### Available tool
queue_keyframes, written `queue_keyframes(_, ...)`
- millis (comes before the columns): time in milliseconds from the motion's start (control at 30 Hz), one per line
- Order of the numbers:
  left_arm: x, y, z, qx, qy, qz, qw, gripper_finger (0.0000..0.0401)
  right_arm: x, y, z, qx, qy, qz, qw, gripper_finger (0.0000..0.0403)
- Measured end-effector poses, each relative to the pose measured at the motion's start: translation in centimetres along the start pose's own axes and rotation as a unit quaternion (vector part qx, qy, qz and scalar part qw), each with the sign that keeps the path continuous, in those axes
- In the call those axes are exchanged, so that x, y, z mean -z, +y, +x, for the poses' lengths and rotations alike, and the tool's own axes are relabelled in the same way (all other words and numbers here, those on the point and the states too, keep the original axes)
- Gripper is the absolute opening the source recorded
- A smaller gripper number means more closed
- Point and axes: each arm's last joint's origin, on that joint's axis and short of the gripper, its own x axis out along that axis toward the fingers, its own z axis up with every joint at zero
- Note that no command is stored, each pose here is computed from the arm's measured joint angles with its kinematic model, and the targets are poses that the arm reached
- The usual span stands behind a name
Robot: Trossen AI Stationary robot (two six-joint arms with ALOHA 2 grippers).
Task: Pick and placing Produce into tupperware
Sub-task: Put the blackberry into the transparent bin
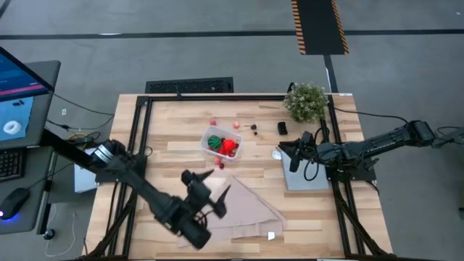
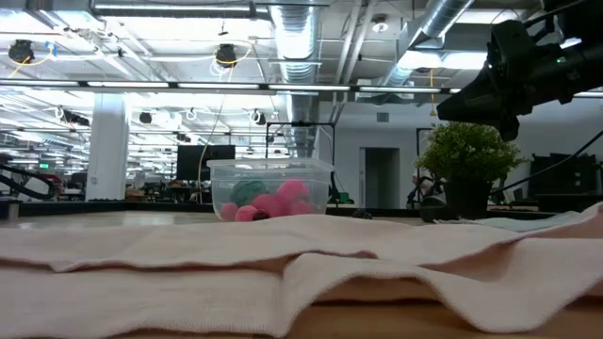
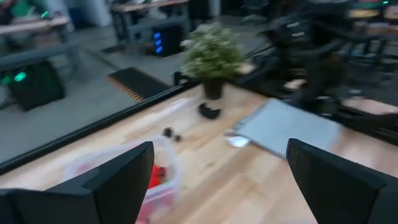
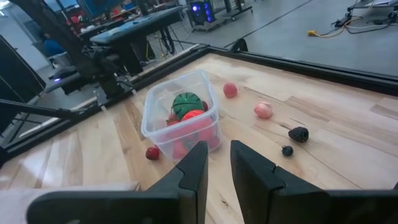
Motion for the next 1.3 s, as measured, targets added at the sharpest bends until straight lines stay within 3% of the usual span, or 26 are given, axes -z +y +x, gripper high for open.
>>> queue_keyframes(133, 0.1, -1.0, -2.8, 0.04, -0.022, 0.038, 0.998, 0.0357, 0.0, 0.0, 0.0, 0.0, 0.0, 0.0, 1.0, 0.0092)
queue_keyframes(267, -1.1, -0.4, -5.0, 0.064, -0.033, 0.055, 0.996, 0.0357, 0.0, 0.0, 0.0, 0.0, 0.0, 0.0, 1.0, 0.0092)
queue_keyframes(433, -4.4, 0.4, -4.3, 0.054, -0.054, 0.054, 0.996, 0.0357, 0.0, 0.0, 0.0, 0.0, 0.0, 0.0, 1.0, 0.0092)
queue_keyframes(567, -9.2, 0.1, -3.5, 0.137, -0.056, 0.072, 0.986, 0.0357, 0.0, 0.0, 0.0, 0.001, 0.0, -0.004, 1.0, 0.0092)
queue_keyframes(633, -12.2, 0.6, -3.7, 0.25, -0.089, 0.085, 0.96, 0.0357, 0.0, 0.0, 0.0, 0.003, -0.001, -0.015, 1.0, 0.0092)
queue_keyframes(700, -15.3, 1.9, -4.1, 0.377, -0.145, 0.077, 0.911, 0.0357, 0.0, 0.0, 0.0, 0.005, -0.003, -0.019, 1.0, 0.0092)
queue_keyframes(733, -16.6, 2.9, -4.3, 0.417, -0.17, 0.077, 0.889, 0.0357, -0.1, -0.1, 0.0, 0.013, -0.011, -0.017, 1.0, 0.0092)
queue_keyframes(767, -17.7, 4.2, -4.4, 0.434, -0.185, 0.076, 0.878, 0.0357, -0.3, -0.2, 0.1, 0.025, -0.023, -0.013, 0.999, 0.0092)
queue_keyframes(800, -18.6, 5.5, -4.5, 0.431, -0.19, 0.079, 0.879, 0.0357, -0.5, -0.2, 0.1, 0.036, -0.034, -0.007, 0.999, 0.0092)
queue_keyframes(933, -20.0, 10.4, -3.5, 0.374, -0.144, 0.098, 0.911, 0.0357, -1.1, -0.3, 0.2, 0.032, -0.061, 0.074, 0.995, 0.0092)
queue_keyframes(1033, -20.1, 12.6, -3.0, 0.397, -0.106, 0.11, 0.905, 0.0357, -1.8, -0.1, 0.1, 0.021, -0.09, 0.116, 0.989, 0.0092)
queue_keyframes(1200, -19.9, 15.2, -2.4, 0.385, -0.085, 0.115, 0.912, 0.0357, -3.5, -0.2, 0.0, 0.03, -0.162, 0.06, 0.984, 0.0092)
queue_keyframes(1300, -19.0, 16.4, -1.7, 0.392, -0.114, 0.108, 0.906, 0.0357, -4.6, -0.1, -0.3, 0.021, -0.208, 0.068, 0.976, 0.0092)
